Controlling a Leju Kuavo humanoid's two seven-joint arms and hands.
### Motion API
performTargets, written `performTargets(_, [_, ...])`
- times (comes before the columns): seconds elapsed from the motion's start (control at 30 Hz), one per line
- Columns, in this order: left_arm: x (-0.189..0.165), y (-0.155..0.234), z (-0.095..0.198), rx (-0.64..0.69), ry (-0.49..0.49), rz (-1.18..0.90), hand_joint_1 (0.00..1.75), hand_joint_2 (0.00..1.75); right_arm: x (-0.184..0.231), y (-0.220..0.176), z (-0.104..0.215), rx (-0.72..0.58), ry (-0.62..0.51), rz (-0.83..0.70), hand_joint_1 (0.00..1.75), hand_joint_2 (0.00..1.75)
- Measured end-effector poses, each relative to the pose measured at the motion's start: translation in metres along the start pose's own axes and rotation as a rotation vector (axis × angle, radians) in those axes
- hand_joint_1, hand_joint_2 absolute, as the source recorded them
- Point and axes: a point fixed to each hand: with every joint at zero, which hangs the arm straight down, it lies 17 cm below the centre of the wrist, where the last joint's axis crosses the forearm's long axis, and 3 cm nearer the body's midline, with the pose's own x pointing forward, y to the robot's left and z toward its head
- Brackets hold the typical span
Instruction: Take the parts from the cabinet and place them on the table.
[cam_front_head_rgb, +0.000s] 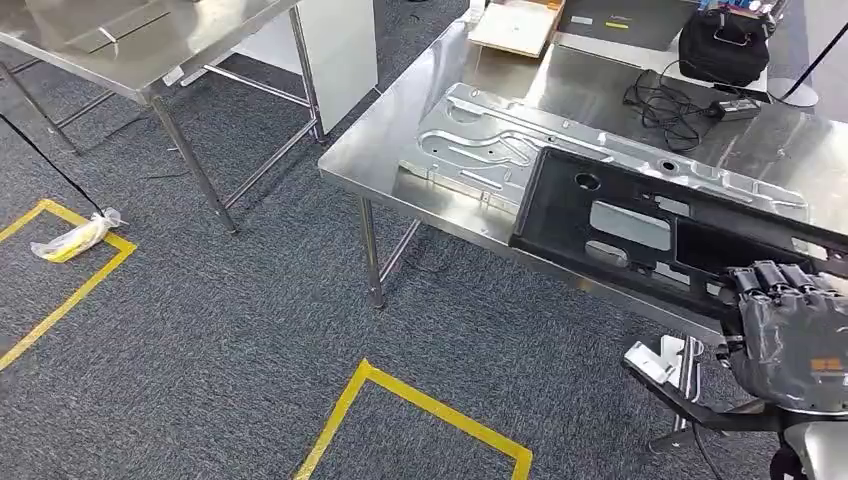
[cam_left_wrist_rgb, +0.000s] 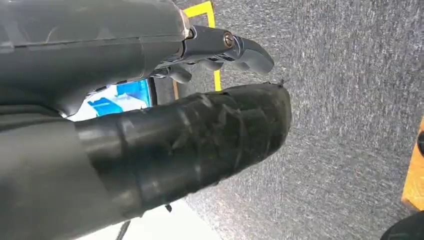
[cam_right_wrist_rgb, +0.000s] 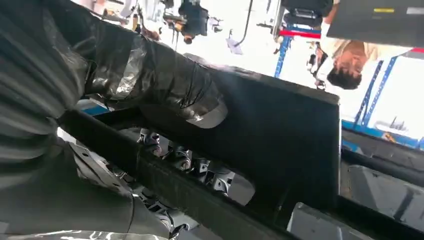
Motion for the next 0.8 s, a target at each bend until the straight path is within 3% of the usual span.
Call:
performTargets(0.17, [-0.001,-0.004,0.000,-0.020,-0.002,0.006,0.00,0.00,0.002,0.005,-0.002,0.019,0.048,-0.006,1.75,1.75])
performTargets(0.5, [0.002,-0.002,0.000,-0.012,-0.018,0.000,0.00,0.00,0.039,0.010,-0.011,0.019,-0.073,-0.028,1.75,1.75])
performTargets(0.8, [0.001,0.001,-0.001,-0.004,-0.024,-0.003,0.00,0.00,0.044,0.010,-0.009,0.003,-0.133,-0.020,1.75,1.75])
